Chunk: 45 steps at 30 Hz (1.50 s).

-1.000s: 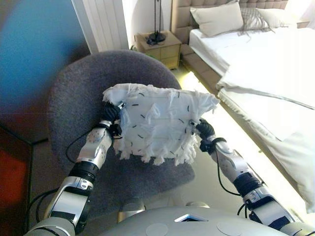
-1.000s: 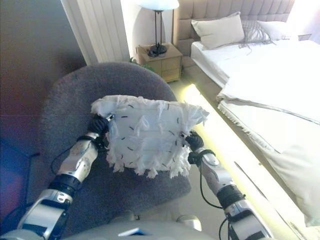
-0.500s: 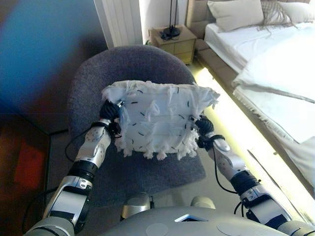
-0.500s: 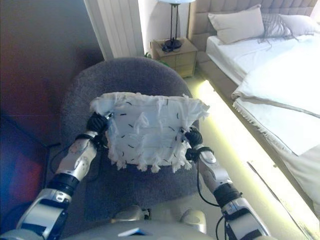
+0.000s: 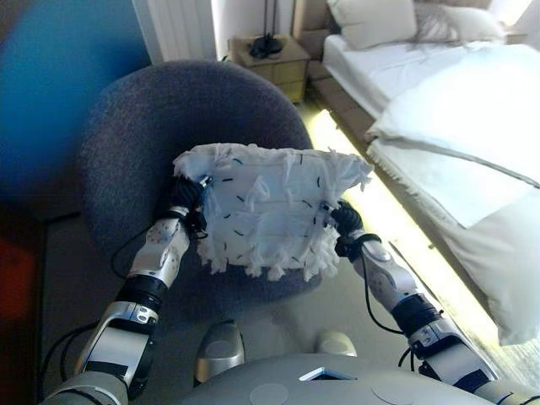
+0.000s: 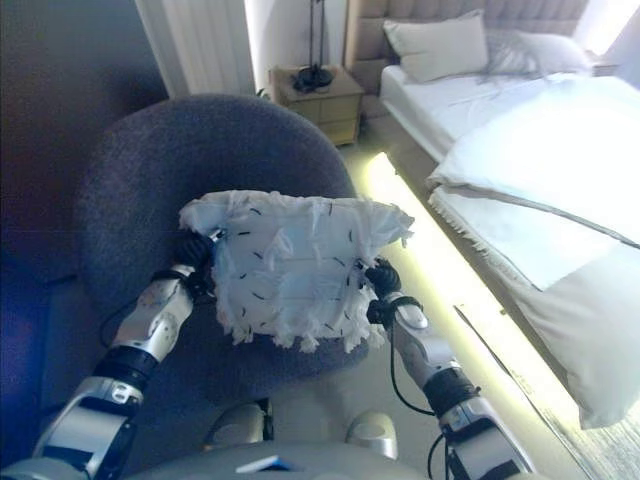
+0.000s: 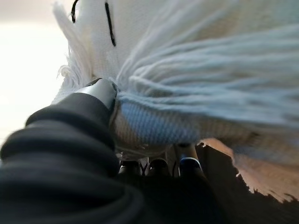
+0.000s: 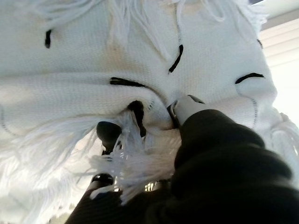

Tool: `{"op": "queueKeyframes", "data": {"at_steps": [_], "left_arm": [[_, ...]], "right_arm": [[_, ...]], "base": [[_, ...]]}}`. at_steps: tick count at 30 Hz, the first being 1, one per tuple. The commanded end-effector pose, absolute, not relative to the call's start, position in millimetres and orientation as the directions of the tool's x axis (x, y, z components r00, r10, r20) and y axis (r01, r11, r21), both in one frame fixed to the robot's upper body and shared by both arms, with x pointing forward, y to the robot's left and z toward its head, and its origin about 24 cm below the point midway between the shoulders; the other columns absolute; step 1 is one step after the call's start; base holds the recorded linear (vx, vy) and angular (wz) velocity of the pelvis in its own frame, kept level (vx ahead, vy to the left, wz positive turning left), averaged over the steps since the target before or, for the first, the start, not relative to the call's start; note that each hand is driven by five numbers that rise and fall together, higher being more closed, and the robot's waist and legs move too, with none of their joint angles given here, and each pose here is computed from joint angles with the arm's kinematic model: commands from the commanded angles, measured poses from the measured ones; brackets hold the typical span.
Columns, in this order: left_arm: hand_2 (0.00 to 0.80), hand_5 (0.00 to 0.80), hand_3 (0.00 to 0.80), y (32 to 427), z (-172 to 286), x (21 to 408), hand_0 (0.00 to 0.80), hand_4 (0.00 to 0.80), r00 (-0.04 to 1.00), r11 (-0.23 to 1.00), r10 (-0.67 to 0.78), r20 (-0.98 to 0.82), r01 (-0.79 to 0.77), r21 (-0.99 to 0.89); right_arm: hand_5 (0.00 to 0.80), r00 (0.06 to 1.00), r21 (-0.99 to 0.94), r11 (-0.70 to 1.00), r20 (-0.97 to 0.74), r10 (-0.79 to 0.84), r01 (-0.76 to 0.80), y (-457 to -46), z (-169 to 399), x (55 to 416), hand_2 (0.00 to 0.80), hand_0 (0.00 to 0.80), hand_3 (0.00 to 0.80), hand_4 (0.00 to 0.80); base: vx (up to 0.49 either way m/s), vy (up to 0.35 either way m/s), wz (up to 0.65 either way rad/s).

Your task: Pick up the cushion and take it to the sofa

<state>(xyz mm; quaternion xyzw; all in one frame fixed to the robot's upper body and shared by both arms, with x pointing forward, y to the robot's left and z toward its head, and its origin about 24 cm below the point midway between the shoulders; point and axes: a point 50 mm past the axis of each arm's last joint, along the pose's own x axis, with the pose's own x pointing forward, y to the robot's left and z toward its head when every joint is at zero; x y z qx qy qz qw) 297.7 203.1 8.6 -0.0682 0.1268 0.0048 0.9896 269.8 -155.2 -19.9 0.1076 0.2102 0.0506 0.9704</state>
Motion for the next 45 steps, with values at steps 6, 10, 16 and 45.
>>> {"op": "queueKeyframes", "data": {"at_steps": [6, 10, 16, 45], "left_arm": [[0.8, 0.8, 0.8, 188, 42, 312, 0.8, 0.8, 0.993, 0.989, -0.078, -0.089, 0.066, -0.129], [0.8, 0.8, 0.8, 193, 43, 315, 0.8, 0.8, 0.995, 0.996, -0.037, -0.098, 0.029, -0.087], [0.8, 0.8, 0.8, 173, 104, 359, 0.8, 0.8, 0.995, 0.994, -0.009, 0.102, 0.02, -0.11], [0.8, 0.8, 0.8, 173, 270, 396, 0.8, 0.8, 0.815, 0.978, 0.206, 0.542, -0.175, -0.11]], "right_arm": [[0.8, 0.965, 0.299, 0.941, -0.157, 0.209, -0.156, -120, 32, 303, 0.8, 0.8, 0.8, 0.8], [0.8, 0.963, 0.304, 0.94, -0.167, 0.212, -0.155, -115, 25, 296, 0.8, 0.8, 0.8, 0.8], [0.8, 0.977, 0.19, 0.959, 0.024, 0.211, -0.211, -103, 94, 346, 0.8, 0.8, 0.8, 0.8], [0.8, 0.864, -0.059, 0.903, 0.271, 0.424, -0.425, -53, 205, 372, 0.8, 0.8, 0.8, 0.8]], "base": [[0.084, 0.062, 0.02], [0.111, -0.002, 0.02], [-0.338, -0.105, 0.18], [-0.02, 0.009, -0.05]]}}
